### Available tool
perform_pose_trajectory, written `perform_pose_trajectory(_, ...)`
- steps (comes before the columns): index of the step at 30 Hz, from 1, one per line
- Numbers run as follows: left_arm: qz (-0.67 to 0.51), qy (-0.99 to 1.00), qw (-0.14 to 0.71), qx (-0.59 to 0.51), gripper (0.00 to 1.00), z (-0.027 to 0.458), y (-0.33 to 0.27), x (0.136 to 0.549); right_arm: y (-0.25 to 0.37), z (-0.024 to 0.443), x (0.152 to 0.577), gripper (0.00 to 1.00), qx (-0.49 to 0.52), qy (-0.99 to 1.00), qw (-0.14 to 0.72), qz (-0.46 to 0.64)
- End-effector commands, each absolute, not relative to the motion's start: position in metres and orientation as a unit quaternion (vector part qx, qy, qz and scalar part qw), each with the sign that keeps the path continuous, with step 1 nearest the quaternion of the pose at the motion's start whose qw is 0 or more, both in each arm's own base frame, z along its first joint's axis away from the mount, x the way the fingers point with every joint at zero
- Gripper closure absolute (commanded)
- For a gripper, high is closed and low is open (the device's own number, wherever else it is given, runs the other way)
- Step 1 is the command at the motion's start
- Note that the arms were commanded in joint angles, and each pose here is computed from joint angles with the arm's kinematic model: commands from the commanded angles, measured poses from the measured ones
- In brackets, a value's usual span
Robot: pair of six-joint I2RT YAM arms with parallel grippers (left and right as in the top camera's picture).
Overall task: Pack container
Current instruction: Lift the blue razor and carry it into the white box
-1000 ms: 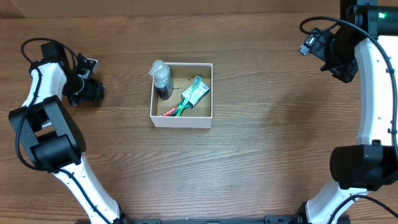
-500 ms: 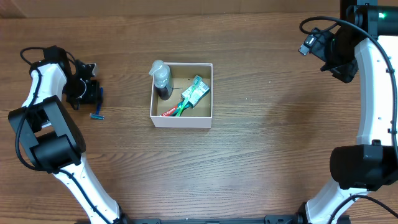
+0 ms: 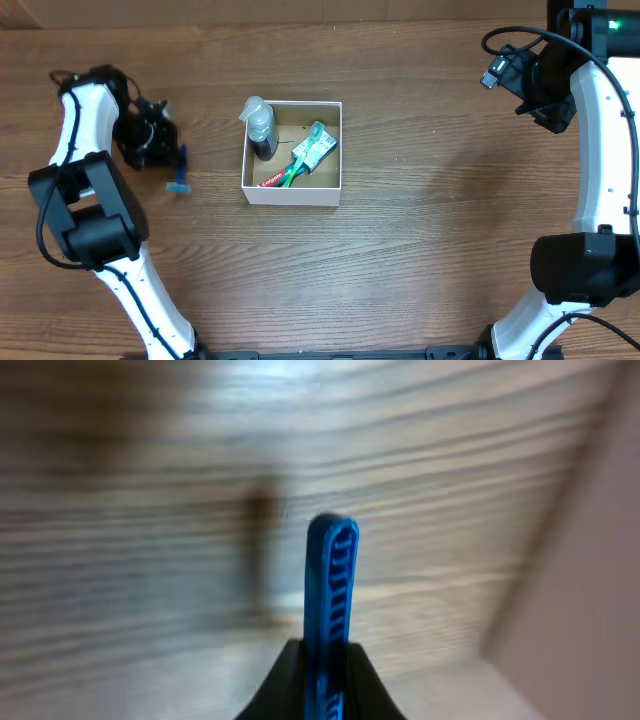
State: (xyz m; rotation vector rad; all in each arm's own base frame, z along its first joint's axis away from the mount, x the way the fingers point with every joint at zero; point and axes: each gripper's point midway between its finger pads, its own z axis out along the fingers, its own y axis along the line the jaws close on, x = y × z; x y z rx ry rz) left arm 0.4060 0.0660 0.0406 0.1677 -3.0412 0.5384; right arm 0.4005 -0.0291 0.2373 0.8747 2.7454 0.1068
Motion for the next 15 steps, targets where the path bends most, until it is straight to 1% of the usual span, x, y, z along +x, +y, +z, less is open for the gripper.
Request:
perform_pose_trajectory(1,0.218,-0.974,-0.044,0.053,0.96,0.117,0.057,0.438,-0.032,0.239,0.402,0.0,0.302,0.943,0.135,0.033)
perform_pose_trajectory(5,0.254,-0.96,-0.116,0.026,0.96,0.198,0.041,0.449,-0.032,0.239,0.402,0.0,0.302,0.943,0.135,0.033)
perform_pose_trajectory(6,0.276,-0.948,-0.16,-0.008,0.96,0.238,0.024,0.45,-0.032,0.239,0.402,0.0,0.302,0.943,0.135,0.033)
perform_pose_trajectory(8,0.277,-0.937,-0.209,-0.043,0.96,0.276,0.006,0.45,-0.032,0.239,0.402,0.0,0.302,0.943,0.135,0.033)
perform_pose_trajectory(9,0.27,-0.931,-0.232,-0.079,0.96,0.296,-0.011,0.444,-0.032,0.239,0.402,0.0,0.302,0.943,0.135,0.033)
perform_pose_trajectory(12,0.257,-0.917,-0.256,-0.166,0.96,0.322,-0.055,0.429,-0.032,0.239,0.402,0.0,0.302,0.943,0.135,0.033)
perform_pose_trajectory(15,0.229,-0.909,-0.246,-0.245,0.96,0.321,-0.102,0.417,-0.032,0.239,0.402,0.0,0.302,0.943,0.135,0.033)
